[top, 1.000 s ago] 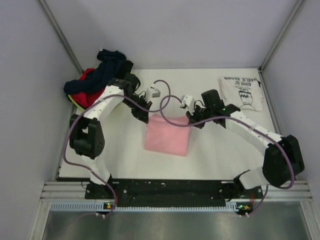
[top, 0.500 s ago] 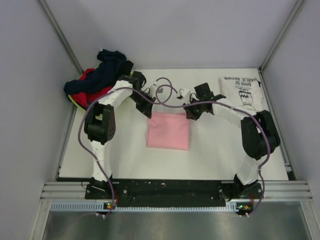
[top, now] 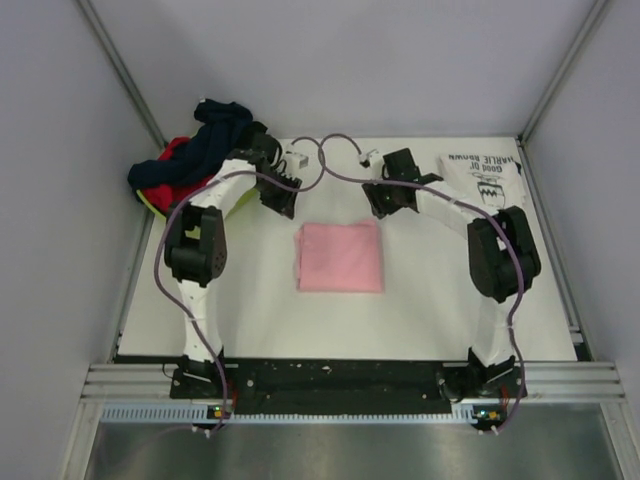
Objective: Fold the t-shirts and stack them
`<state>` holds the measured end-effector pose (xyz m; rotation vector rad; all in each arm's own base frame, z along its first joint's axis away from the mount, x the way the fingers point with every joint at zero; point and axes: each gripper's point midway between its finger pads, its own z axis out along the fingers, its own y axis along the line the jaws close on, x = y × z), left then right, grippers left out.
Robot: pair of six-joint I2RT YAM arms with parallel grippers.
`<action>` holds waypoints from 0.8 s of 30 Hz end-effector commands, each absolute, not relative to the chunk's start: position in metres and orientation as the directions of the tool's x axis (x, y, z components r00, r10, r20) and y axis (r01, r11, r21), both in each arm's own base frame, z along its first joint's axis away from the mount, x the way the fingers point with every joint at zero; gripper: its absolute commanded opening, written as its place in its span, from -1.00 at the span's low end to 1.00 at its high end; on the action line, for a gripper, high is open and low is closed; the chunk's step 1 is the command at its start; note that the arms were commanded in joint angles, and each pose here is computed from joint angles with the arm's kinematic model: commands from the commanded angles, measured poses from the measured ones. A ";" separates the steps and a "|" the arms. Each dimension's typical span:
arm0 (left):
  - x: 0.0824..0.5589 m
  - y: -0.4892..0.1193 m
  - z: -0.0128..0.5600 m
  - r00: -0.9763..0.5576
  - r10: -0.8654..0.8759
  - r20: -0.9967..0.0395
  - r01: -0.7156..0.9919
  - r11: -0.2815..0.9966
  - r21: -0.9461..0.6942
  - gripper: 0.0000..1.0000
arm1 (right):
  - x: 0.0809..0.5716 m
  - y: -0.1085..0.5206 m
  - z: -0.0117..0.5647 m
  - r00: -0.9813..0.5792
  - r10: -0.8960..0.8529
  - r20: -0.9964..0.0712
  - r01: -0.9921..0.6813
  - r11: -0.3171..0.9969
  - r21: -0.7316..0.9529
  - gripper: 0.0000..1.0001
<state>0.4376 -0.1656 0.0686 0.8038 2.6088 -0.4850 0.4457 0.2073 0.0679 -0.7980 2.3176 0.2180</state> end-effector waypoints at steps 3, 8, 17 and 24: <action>0.415 -0.191 0.149 -0.636 0.442 -0.632 0.659 0.737 -0.148 -0.34 | 0.420 0.219 0.165 -0.583 -0.195 -0.789 -0.493 0.856 0.153 -0.14; 0.363 -0.236 0.121 -0.642 0.461 -0.613 0.731 0.609 -0.308 -0.50 | 0.372 0.246 0.137 -0.714 -0.091 -0.695 -0.501 0.760 0.415 -0.29; 0.392 -0.210 0.045 -0.768 0.439 -0.465 0.589 0.770 -0.246 -0.51 | 0.366 0.229 0.094 -0.802 -0.020 -0.597 -0.346 0.829 0.438 0.11; 0.389 -0.201 0.025 -0.781 0.465 -0.418 0.583 0.782 -0.221 -0.53 | 0.339 0.224 0.060 -0.901 0.051 -0.430 -0.234 0.779 0.581 0.62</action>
